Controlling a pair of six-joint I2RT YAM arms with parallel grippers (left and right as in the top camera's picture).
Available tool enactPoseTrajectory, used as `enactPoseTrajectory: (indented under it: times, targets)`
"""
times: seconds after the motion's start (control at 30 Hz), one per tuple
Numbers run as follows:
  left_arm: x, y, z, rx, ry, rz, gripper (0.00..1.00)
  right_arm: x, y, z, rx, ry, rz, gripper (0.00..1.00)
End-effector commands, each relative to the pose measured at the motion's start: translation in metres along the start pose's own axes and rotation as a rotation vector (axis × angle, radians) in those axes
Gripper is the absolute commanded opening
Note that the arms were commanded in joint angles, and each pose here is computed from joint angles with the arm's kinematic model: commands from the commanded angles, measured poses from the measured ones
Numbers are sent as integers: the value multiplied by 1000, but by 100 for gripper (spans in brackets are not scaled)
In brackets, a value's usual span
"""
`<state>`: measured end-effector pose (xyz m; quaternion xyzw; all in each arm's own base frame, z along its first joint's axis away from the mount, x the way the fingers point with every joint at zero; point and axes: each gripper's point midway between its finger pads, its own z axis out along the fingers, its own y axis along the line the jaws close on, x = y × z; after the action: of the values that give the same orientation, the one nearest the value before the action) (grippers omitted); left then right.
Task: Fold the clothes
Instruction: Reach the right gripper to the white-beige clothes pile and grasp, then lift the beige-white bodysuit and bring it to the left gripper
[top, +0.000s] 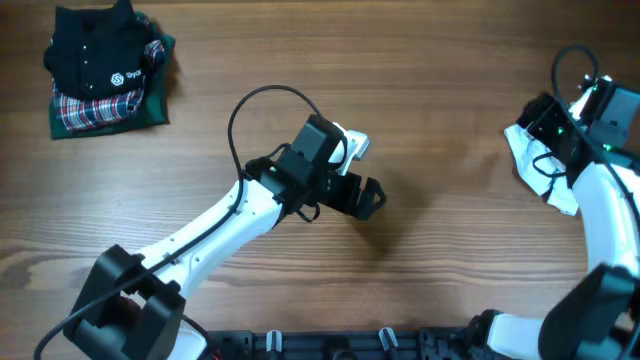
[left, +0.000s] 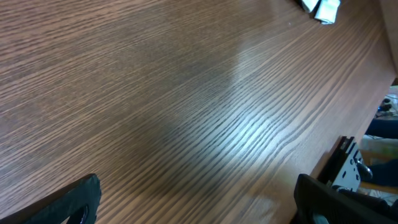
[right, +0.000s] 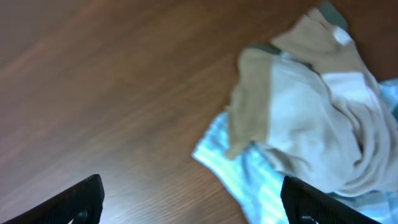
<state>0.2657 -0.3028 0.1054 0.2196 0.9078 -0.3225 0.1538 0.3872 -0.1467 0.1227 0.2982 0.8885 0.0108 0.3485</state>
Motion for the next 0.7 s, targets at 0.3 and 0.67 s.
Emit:
enactPoseTrajectory:
  times: [0.3, 0.67]
  targets:
    - [-1, 17, 0, -104, -8, 12, 100, 4, -70, 67, 205, 16, -58, 81]
    - [-3, 20, -1, -122, -17, 13, 100, 7, -64, 63, 174, 33, -57, 4]
